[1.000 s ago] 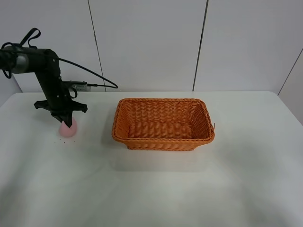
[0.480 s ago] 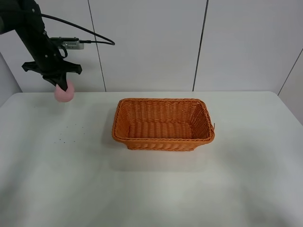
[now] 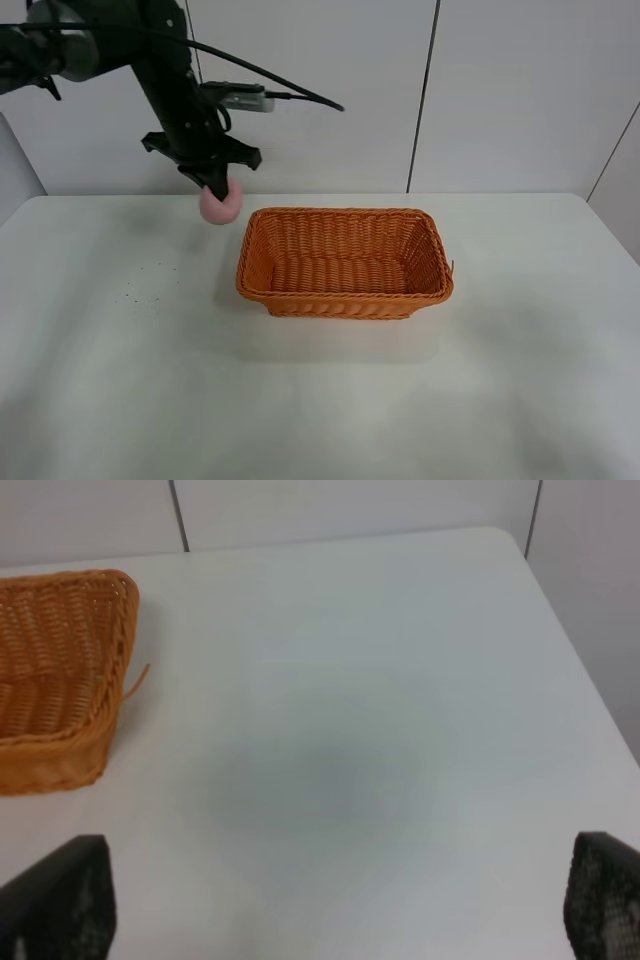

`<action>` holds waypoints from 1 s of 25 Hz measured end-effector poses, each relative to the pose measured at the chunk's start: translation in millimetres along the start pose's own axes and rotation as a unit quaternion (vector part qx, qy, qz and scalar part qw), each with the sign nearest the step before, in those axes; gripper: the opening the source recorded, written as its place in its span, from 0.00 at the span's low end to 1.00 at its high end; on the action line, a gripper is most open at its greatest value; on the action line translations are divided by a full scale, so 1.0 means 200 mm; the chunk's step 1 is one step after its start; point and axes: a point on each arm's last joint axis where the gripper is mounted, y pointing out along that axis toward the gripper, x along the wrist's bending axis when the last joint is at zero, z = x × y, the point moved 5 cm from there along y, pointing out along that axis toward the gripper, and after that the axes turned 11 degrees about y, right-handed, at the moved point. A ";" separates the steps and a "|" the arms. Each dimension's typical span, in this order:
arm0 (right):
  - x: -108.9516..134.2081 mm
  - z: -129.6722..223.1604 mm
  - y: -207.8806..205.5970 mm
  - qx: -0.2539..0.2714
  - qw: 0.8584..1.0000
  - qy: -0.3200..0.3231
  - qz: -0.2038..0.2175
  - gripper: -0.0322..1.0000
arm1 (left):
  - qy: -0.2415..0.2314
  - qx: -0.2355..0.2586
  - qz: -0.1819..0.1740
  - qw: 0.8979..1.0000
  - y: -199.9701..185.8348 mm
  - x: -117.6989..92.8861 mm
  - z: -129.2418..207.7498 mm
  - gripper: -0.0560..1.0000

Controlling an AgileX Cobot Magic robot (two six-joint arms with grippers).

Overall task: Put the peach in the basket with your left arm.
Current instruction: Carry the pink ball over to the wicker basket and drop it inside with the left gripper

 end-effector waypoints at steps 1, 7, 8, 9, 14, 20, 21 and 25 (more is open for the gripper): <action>0.00 0.00 0.00 0.000 1.000 0.000 0.000 0.70 | 0.013 0.002 0.004 1.000 0.01 -0.06 -0.01 0.16; 0.00 0.00 0.00 0.000 1.000 0.000 0.000 0.70 | 0.083 0.017 0.023 0.996 0.17 -0.40 -0.08 0.16; 0.00 0.00 0.00 0.000 1.000 0.000 0.000 0.70 | 0.090 0.018 0.025 0.995 0.22 -0.44 -0.09 0.16; 0.00 0.00 0.00 0.000 1.000 0.000 0.000 0.70 | 0.097 0.019 0.026 0.995 0.26 -0.47 -0.11 0.16; 0.00 0.00 0.00 0.000 1.000 0.000 0.000 0.70 | 0.106 0.019 0.028 0.994 0.49 -0.52 -0.17 0.16; 0.00 0.00 0.00 0.000 1.000 0.000 0.000 0.70 | 0.102 0.015 0.035 0.994 0.60 -0.53 -0.18 0.19; 0.00 0.00 0.00 0.000 1.000 0.000 0.000 0.70 | 0.101 0.010 0.038 0.994 0.60 -0.53 -0.19 0.22; 0.00 0.00 0.00 0.000 1.000 0.000 0.000 0.70 | 0.099 0.014 0.048 0.994 0.60 -0.55 -0.18 0.56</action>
